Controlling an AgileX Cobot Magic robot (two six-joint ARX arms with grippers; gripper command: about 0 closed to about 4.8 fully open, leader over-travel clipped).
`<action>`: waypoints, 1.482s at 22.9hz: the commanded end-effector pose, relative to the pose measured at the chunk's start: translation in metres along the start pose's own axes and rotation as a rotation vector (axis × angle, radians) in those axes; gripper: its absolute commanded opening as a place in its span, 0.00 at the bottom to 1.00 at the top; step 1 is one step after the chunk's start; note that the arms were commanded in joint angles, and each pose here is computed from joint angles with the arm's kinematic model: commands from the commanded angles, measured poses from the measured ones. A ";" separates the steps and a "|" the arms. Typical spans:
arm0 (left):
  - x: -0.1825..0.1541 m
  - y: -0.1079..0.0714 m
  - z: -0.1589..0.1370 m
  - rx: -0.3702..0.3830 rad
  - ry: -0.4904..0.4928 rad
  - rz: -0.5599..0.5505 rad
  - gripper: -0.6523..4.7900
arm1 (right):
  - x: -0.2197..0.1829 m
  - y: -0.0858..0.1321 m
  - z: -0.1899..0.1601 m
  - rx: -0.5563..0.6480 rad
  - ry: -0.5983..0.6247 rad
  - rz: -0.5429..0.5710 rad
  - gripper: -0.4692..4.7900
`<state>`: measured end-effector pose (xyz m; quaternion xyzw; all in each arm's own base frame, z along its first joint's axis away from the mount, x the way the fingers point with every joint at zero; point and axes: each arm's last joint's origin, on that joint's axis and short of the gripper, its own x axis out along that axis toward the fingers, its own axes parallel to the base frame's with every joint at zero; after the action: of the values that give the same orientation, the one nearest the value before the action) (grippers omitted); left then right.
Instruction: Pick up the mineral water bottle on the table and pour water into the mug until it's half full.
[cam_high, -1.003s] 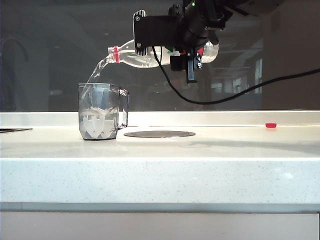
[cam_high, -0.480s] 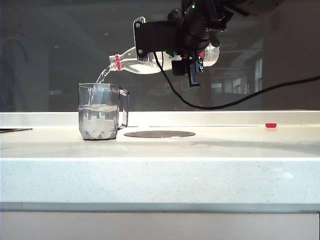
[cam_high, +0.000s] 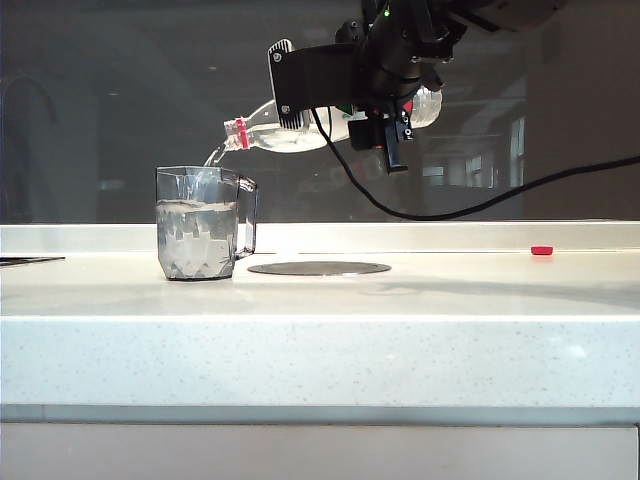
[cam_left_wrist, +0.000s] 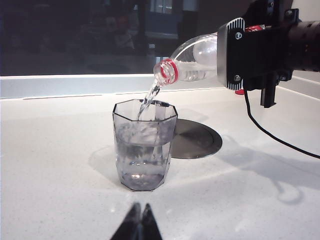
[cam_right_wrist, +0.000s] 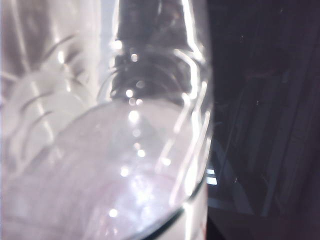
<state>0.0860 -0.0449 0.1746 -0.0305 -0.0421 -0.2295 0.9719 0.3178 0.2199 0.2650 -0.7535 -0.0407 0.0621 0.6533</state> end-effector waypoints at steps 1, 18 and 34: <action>0.000 0.000 0.002 0.004 -0.016 -0.004 0.11 | -0.001 -0.009 -0.002 0.030 0.012 -0.046 0.58; 0.000 0.000 0.000 0.004 0.002 -0.003 0.11 | -0.003 0.006 0.002 0.435 0.008 0.105 0.58; 0.000 0.000 0.001 0.004 -0.002 -0.003 0.11 | -0.009 0.000 0.009 1.202 0.008 0.086 0.46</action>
<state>0.0861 -0.0449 0.1737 -0.0293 -0.0375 -0.2295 0.9722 0.3085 0.2277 0.2545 -0.3011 0.0512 0.1049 0.9464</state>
